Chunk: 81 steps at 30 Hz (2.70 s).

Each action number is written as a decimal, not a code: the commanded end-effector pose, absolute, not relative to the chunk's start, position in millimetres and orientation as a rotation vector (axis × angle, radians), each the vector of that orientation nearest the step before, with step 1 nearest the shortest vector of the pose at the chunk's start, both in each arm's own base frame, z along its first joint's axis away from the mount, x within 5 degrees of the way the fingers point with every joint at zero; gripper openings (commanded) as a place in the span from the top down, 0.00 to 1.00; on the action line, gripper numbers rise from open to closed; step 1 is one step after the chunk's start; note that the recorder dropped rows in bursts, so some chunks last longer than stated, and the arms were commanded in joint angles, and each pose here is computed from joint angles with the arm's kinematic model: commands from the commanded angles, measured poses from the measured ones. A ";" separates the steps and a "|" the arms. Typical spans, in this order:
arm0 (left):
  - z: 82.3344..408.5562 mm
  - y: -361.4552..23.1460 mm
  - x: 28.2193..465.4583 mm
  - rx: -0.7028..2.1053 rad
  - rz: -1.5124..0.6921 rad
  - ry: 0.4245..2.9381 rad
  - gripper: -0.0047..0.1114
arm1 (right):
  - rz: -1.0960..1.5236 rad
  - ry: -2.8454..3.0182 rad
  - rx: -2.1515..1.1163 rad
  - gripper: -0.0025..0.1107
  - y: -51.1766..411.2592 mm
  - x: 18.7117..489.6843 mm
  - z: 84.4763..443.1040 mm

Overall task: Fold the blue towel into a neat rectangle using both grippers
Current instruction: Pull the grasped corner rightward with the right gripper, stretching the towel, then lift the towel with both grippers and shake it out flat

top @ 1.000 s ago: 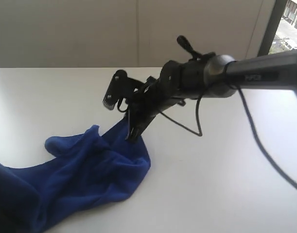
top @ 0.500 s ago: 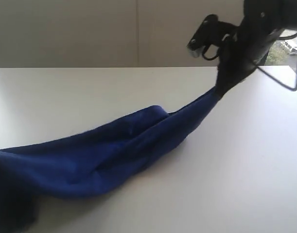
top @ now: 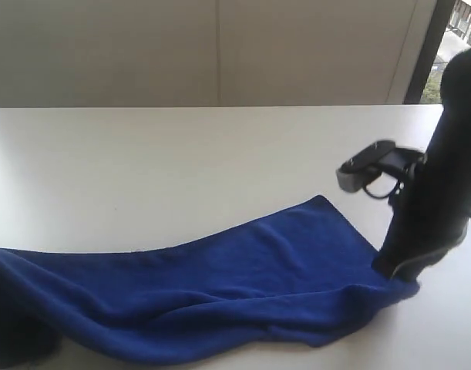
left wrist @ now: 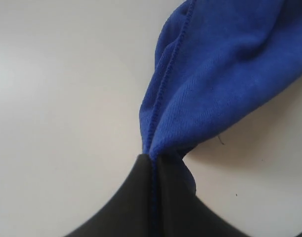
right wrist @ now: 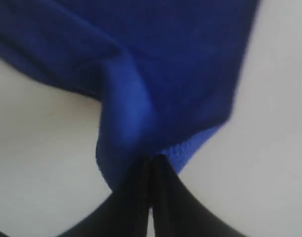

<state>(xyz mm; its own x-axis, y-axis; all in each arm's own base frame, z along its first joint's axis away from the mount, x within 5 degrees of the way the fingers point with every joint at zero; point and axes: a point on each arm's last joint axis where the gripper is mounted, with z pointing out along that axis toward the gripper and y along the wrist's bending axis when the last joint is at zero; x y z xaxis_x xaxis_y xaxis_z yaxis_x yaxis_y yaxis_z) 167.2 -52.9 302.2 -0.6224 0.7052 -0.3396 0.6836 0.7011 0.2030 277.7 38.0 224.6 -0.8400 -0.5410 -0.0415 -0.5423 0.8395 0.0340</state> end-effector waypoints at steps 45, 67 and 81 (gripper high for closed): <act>294.6 -60.3 166.7 0.998 -0.034 2.497 0.96 | 0.013 2.716 -1.118 0.76 61.7 462.1 133.1; 313.3 -56.0 168.9 1.004 0.076 2.309 0.96 | -0.389 2.488 -0.678 0.98 20.6 330.7 394.3; 385.1 -44.6 90.8 1.259 -0.020 2.111 0.96 | -0.354 2.252 -0.414 0.98 -2.4 141.0 454.4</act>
<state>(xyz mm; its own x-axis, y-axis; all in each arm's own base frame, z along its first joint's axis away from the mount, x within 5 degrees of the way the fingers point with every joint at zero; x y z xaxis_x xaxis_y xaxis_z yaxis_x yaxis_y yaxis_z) 107.5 -45.0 384.6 -0.3116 0.7642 -0.5647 0.7379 0.5690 0.3629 166.4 1.8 454.4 -0.6386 -0.4409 -0.6307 -0.2233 0.8905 -0.3965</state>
